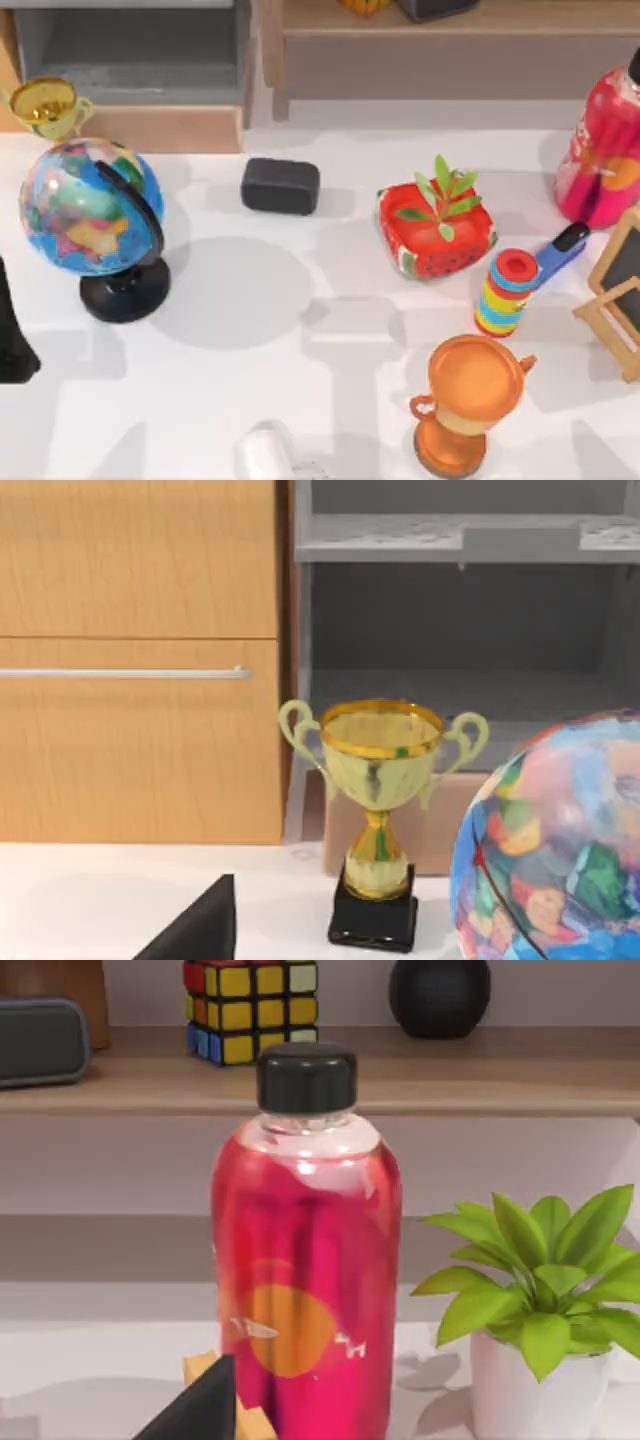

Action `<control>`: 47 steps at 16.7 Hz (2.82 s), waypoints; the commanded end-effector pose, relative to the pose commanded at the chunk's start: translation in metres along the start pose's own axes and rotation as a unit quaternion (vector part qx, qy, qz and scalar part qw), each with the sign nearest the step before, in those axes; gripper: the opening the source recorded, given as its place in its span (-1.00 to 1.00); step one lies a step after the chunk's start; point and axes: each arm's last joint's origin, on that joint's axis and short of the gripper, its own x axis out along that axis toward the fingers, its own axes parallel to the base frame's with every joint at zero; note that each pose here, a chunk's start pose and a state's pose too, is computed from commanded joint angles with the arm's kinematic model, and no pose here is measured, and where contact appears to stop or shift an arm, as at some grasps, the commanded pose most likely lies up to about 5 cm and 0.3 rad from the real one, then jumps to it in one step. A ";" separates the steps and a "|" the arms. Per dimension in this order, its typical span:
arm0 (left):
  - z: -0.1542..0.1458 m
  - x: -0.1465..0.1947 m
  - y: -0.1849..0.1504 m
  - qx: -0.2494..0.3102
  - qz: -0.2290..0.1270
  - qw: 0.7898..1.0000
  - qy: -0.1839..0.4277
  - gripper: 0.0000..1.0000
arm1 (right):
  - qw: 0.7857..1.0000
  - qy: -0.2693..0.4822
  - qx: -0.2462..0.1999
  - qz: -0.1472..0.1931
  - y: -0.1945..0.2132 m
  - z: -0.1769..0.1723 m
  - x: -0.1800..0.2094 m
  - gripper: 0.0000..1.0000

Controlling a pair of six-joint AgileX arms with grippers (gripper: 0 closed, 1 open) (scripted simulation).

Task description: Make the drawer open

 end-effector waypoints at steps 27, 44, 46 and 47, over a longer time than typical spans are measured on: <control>0.109 0.120 -0.058 0.000 0.001 1.000 0.001 1.00 | 1.000 0.000 0.000 0.000 0.000 0.000 0.000 1.00; 0.053 0.261 0.035 0.388 0.010 0.921 0.008 1.00 | 1.000 0.000 0.000 0.000 0.000 0.000 0.000 1.00; 0.035 0.271 0.058 0.440 0.009 0.898 0.015 1.00 | 1.000 0.000 0.000 0.000 0.000 0.000 0.000 1.00; 0.024 0.277 0.071 0.470 0.009 0.882 0.021 1.00 | 1.000 0.000 0.000 0.000 0.000 0.000 0.000 1.00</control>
